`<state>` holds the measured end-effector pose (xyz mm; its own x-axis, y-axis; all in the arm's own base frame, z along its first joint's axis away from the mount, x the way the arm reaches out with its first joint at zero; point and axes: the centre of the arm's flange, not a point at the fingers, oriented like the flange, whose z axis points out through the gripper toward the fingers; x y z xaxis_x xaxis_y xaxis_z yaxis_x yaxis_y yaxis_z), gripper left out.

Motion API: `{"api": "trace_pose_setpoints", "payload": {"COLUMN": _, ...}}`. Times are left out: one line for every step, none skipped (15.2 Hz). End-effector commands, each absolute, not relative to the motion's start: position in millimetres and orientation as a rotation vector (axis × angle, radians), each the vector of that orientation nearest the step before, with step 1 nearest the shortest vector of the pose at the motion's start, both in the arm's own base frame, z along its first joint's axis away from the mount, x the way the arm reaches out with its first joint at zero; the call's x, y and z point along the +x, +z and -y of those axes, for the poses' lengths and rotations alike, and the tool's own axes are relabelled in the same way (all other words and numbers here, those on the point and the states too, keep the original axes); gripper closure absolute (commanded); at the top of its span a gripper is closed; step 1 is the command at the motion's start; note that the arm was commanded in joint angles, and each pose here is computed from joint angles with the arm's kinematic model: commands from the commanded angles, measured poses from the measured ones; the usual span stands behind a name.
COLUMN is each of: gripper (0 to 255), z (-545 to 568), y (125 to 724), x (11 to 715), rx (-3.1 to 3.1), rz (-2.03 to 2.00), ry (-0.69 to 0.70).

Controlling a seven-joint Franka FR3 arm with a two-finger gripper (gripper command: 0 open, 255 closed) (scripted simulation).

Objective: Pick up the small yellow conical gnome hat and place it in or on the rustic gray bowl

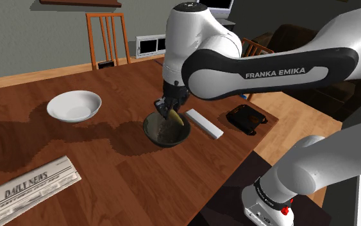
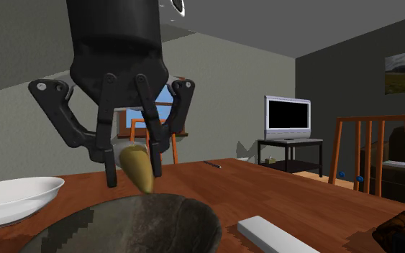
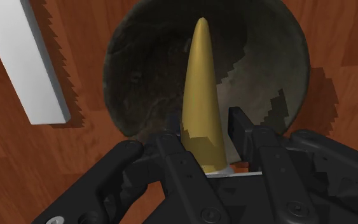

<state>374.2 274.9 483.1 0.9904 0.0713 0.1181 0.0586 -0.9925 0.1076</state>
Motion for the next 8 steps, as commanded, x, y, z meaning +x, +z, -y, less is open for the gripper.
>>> {"api": "trace_pose_setpoints", "payload": {"gripper": 255, "z": -274.0, "y": 472.8, "x": 373.5, "rx": 3.030, "rz": -0.099, "ry": 0.186}}
{"api": "trace_pose_setpoints", "payload": {"gripper": 255, "z": -274.0, "y": 467.5, "x": 373.5, "rx": 3.030, "rz": -0.099, "ry": 0.186}}
{"api": "trace_pose_setpoints", "payload": {"gripper": 255, "z": -274.0, "y": 462.2, "x": 373.5, "rx": 3.030, "rz": -0.099, "ry": 0.186}}
{"api": "trace_pose_setpoints", "payload": {"gripper": 255, "z": -274.0, "y": 456.9, "x": 373.5, "rx": 3.030, "rz": -0.099, "ry": 0.186}}
{"api": "trace_pose_setpoints", "payload": {"gripper": 255, "z": -274.0, "y": 451.7, "x": 373.5, "rx": 3.030, "rz": -0.099, "ry": 0.186}}
{"api": "trace_pose_setpoints", "payload": {"gripper": 255, "z": -274.0, "y": 446.4, "x": 373.5, "rx": 3.030, "rz": -0.099, "ry": 0.186}}
{"api": "trace_pose_setpoints", "payload": {"gripper": 255, "z": -274.0, "y": 437.7, "x": 373.5, "rx": 3.030, "rz": -0.099, "ry": 0.186}}
{"api": "trace_pose_setpoints", "payload": {"gripper": 255, "z": -274.0, "y": 437.7, "x": 373.5, "rx": 3.030, "rz": -0.099, "ry": 0.186}}
